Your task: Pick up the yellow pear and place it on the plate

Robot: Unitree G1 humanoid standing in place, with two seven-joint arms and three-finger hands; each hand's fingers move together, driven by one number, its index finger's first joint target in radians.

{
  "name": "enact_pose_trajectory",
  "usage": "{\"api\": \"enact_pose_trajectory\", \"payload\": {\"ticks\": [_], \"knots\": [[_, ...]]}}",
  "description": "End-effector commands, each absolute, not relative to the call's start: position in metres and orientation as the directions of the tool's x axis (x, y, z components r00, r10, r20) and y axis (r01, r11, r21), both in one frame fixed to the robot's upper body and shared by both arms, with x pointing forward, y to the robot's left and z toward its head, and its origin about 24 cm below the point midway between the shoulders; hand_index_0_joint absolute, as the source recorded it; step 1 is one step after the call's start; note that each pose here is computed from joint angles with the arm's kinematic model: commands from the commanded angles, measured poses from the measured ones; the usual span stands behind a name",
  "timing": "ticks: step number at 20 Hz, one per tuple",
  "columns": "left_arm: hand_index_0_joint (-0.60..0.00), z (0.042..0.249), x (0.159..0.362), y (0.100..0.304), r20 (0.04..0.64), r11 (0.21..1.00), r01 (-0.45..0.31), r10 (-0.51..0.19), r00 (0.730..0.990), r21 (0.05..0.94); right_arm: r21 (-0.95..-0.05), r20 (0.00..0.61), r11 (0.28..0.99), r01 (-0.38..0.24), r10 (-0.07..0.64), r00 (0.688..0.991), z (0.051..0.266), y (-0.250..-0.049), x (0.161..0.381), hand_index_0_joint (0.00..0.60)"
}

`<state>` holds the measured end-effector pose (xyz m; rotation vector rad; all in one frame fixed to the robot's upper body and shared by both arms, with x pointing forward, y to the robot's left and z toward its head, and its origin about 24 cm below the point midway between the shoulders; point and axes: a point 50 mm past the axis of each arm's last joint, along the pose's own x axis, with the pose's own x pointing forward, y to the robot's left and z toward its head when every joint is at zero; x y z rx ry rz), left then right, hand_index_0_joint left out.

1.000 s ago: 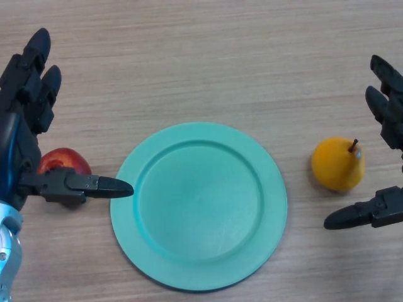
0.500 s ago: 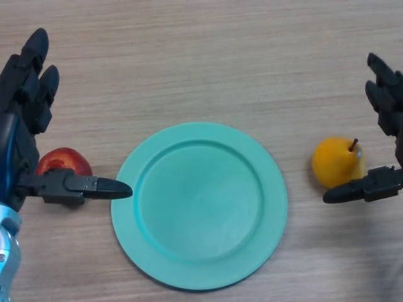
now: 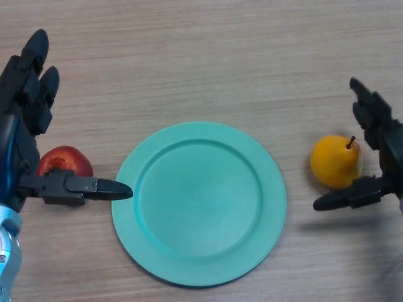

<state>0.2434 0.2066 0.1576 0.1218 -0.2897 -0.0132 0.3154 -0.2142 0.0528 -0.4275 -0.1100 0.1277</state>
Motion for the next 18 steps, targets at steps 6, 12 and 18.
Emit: {"api": "enact_pose_trajectory", "payload": {"ticks": [6, 12, 18], "knots": [[0.0, 0.19, 0.233, 0.212, 0.484, 0.986, -0.053, -0.029, 0.874, 0.156, -0.626, 0.315, 0.776, 0.075, 0.163, 0.935, 0.091, -0.228, 0.329, 0.6], [0.0, 0.188, 0.232, 0.212, 0.483, 0.984, -0.065, -0.024, 0.875, 0.166, -0.274, 0.284, 0.958, 0.082, 0.0, 0.959, 0.111, -0.235, 0.326, 0.6], [0.0, 0.188, 0.233, 0.212, 0.478, 0.986, -0.057, -0.025, 0.878, 0.155, -0.208, 0.347, 0.978, -0.006, 0.08, 0.934, 0.15, -0.198, 0.307, 0.6]]}}
